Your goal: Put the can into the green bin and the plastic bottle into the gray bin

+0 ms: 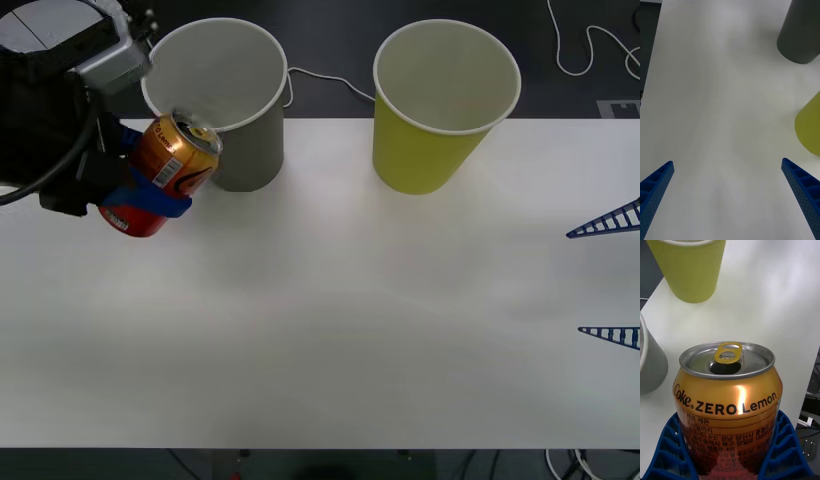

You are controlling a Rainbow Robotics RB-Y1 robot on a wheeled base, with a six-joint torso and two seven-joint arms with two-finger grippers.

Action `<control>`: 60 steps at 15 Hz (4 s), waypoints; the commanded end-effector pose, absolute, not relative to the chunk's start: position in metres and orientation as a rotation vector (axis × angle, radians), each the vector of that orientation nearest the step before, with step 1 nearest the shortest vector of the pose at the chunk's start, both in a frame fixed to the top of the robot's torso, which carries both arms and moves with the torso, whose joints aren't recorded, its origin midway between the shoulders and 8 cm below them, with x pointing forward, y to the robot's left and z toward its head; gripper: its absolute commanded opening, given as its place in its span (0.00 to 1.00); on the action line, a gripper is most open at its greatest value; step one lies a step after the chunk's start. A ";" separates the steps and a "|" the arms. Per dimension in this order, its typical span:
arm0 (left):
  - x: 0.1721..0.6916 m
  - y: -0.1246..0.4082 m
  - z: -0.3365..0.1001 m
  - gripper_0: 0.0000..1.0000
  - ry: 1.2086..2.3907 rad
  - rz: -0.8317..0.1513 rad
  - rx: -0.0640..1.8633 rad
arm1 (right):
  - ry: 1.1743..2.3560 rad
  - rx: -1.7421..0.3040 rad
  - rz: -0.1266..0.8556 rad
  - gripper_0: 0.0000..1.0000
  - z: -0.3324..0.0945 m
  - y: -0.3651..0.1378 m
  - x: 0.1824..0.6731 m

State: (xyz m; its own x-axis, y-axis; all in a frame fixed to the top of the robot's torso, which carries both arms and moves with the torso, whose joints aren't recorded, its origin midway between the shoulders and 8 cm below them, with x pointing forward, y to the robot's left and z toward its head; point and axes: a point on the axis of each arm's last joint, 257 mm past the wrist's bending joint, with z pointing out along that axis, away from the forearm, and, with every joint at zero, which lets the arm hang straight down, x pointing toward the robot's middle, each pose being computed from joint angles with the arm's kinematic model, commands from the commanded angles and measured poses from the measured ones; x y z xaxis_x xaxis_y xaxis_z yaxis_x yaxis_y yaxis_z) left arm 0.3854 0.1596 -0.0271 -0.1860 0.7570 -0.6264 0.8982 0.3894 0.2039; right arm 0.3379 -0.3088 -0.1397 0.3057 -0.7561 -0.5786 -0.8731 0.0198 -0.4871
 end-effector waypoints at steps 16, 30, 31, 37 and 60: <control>0.507 -0.046 0.056 0.03 1.969 -0.216 1.462 | 1.473 -1.754 0.180 1.00 -0.140 -0.309 0.338; 0.569 -0.153 0.064 0.01 1.943 -0.211 1.266 | 1.473 -1.754 0.180 1.00 -0.140 -0.309 0.338; 0.571 -0.156 0.063 0.01 1.940 -0.215 1.255 | 1.473 -1.754 0.180 1.00 -0.140 -0.309 0.338; 0.581 -0.168 0.063 0.01 1.918 -0.230 1.206 | 1.473 -1.754 0.180 1.00 -0.140 -0.309 0.338; 0.549 -0.089 0.102 1.00 1.963 -0.330 1.344 | 1.473 -1.754 0.180 1.00 -0.140 -0.309 0.338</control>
